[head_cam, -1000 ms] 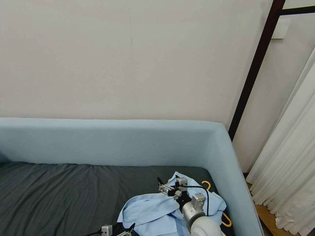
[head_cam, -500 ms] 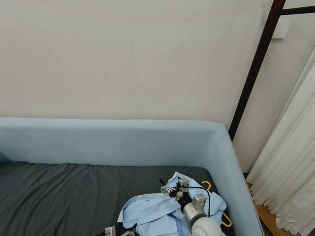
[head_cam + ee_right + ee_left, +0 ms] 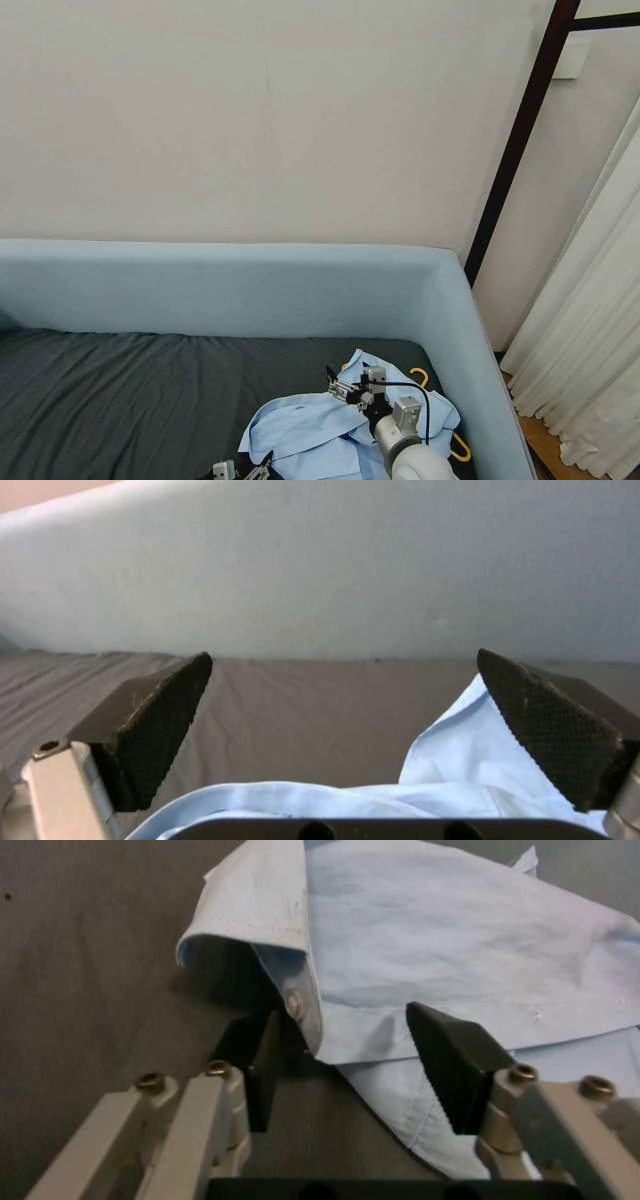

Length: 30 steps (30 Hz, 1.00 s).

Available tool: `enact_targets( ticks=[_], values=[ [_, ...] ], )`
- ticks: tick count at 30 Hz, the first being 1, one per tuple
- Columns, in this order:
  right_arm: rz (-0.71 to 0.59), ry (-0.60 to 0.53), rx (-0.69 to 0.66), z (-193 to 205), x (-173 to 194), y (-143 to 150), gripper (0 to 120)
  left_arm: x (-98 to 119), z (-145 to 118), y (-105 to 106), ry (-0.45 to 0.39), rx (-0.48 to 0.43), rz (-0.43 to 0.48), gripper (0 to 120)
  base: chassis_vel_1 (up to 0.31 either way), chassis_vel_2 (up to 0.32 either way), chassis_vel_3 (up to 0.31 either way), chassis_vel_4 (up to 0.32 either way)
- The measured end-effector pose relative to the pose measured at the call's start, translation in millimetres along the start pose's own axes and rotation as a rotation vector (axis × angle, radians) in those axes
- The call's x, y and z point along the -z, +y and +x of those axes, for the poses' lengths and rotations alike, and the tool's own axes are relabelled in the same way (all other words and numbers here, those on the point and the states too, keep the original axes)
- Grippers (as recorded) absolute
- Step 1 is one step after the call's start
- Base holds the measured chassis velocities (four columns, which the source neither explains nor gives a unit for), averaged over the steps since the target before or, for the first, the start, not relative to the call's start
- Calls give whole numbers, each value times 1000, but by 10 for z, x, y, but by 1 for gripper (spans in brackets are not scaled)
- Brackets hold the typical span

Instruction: Pick up the clothes from the sofa and hang them on the clothes hanger.

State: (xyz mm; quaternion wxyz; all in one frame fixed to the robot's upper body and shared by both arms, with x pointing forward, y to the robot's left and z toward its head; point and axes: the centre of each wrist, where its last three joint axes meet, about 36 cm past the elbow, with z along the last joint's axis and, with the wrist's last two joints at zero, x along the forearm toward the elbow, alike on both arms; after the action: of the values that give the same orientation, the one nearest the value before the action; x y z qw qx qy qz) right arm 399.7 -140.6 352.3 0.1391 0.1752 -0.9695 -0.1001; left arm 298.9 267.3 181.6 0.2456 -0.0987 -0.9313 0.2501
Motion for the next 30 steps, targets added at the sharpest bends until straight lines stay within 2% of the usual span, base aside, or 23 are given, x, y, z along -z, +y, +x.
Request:
enact_targets(
  ticks=[3, 5, 7, 9, 13, 20, 23, 24, 26, 27, 28, 29, 30],
  values=[
    [0, 3, 0, 3, -7, 4, 100, -16, -7, -10, -5, 3, 0, 34, 0, 0, 0, 0],
    [0, 4, 0, 4, -10, 5, 100, -16, -7, -9, -7, 3, -4, 32, 0, 0, 0, 0],
    [0, 7, -2, 8, -20, 4, 100, -16, -7, -6, -8, 4, -7, 21, 0, 0, 0, 0],
    [0, 7, -2, 11, -24, 4, 100, -12, -10, 1, -9, 6, -8, 18, 0, 0, 0, 0],
    [1, 11, -5, 19, -37, -6, 100, 10, -18, 17, -19, 14, -11, 1, 0, 0, 0, 0],
    [2, 9, -10, 26, -38, -26, 100, 120, 39, 34, -42, 19, -41, 0, 0, 0, 0, 0],
    [-1, 4, -16, 25, -23, -37, 100, 398, 161, 37, -89, 18, -106, 0, 0, 0, 0, 0],
    [-1, 4, -16, 25, -23, -37, 100, 398, 161, 37, -89, 18, -106, 0, 0, 0, 0, 0],
    [-11, -1, -25, 20, 5, -46, 100, 681, 265, 15, -135, 5, -159, 0, 0, 0, 0, 0],
    [-11, -1, -25, 20, 5, -46, 100, 681, 265, 15, -135, 5, -159, 0, 0, 0, 0, 0],
    [-23, -3, -37, 11, 28, -57, 100, 907, 342, -18, -172, -7, -195, 0, 0, 0, 0, 0],
    [-29, -4, -43, 7, 38, -61, 100, 1046, 385, -50, -193, -19, -218, 0, 0, 0, 0, 0],
    [-29, -4, -43, 7, 38, -61, 100, 1046, 385, -50, -193, -19, -218, 0, 0, 0, 0, 0]
  ],
)
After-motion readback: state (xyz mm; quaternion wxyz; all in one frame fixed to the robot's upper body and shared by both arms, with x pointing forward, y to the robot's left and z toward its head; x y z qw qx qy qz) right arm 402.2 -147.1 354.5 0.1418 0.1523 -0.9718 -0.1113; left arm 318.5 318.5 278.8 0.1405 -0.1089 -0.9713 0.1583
